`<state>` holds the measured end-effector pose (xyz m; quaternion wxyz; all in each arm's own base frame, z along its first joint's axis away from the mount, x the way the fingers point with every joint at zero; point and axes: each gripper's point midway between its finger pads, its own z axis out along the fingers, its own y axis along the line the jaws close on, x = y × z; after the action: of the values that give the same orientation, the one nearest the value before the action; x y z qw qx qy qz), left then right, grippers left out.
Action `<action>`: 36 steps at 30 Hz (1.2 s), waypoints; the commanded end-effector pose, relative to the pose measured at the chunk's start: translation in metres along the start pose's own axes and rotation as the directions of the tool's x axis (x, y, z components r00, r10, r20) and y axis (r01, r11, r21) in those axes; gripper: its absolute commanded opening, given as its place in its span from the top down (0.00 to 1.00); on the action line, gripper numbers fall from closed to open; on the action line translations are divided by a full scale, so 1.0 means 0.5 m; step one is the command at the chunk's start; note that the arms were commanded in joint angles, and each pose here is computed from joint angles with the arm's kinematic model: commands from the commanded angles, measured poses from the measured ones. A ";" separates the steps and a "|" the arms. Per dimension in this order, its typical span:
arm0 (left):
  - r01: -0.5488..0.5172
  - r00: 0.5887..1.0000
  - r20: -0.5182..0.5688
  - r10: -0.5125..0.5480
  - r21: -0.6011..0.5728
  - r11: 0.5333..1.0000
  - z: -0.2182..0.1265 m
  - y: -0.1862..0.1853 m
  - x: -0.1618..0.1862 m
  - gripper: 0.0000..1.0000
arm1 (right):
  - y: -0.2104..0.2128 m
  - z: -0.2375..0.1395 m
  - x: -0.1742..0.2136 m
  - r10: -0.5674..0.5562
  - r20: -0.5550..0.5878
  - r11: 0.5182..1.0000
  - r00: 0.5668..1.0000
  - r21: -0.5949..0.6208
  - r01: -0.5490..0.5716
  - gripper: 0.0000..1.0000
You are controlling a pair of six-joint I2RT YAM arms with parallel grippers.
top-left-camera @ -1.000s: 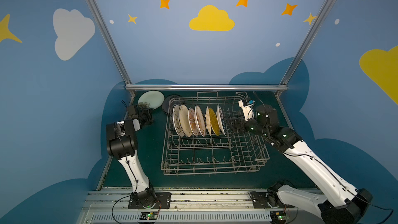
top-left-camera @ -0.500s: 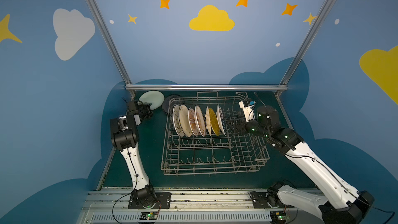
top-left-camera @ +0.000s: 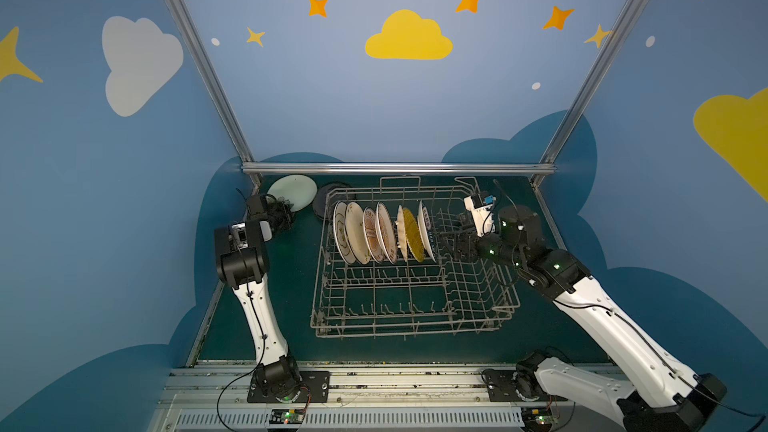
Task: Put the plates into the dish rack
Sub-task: 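Grasp the rim of the pale green flower plate with the left gripper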
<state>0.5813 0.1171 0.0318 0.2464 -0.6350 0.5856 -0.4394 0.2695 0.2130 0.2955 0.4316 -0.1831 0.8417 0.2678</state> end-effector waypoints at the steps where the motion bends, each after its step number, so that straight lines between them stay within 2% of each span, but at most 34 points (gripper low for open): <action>1: 0.044 0.999 0.034 -0.042 -0.054 0.998 0.015 0.054 -0.024 0.75 | -0.002 -0.017 -0.006 0.001 0.016 1.000 1.000 0.011 -0.001 0.14; 11: 0.046 0.998 0.031 -0.046 -0.010 0.999 -0.011 0.034 -0.027 0.96 | -0.005 -0.021 -0.005 -0.001 0.018 1.000 1.000 0.022 0.001 0.14; 17: 0.047 0.999 0.026 -0.048 0.030 0.998 -0.060 0.024 -0.024 0.96 | -0.004 -0.016 -0.005 0.002 0.019 1.000 1.000 0.016 -0.002 0.14; 23: 0.052 0.998 0.027 -0.054 0.083 0.995 -0.139 0.008 -0.020 0.96 | -0.008 -0.009 -0.004 0.001 0.020 1.000 1.000 0.023 -0.001 0.14; 31: 0.001 1.000 0.018 -0.005 0.184 0.983 -0.241 -0.070 0.029 0.96 | -0.005 0.014 -0.023 0.023 0.036 1.000 0.999 0.008 -0.023 0.14; 36: -0.074 0.997 -0.007 0.078 0.239 0.968 -0.314 -0.144 0.081 0.96 | -0.003 0.017 -0.045 0.045 0.046 0.999 0.998 -0.001 -0.045 0.14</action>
<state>0.4723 0.1267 0.0881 0.2462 -0.6678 0.5392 -0.4503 0.2818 0.2163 0.2877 0.4238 -0.1665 0.8496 0.2663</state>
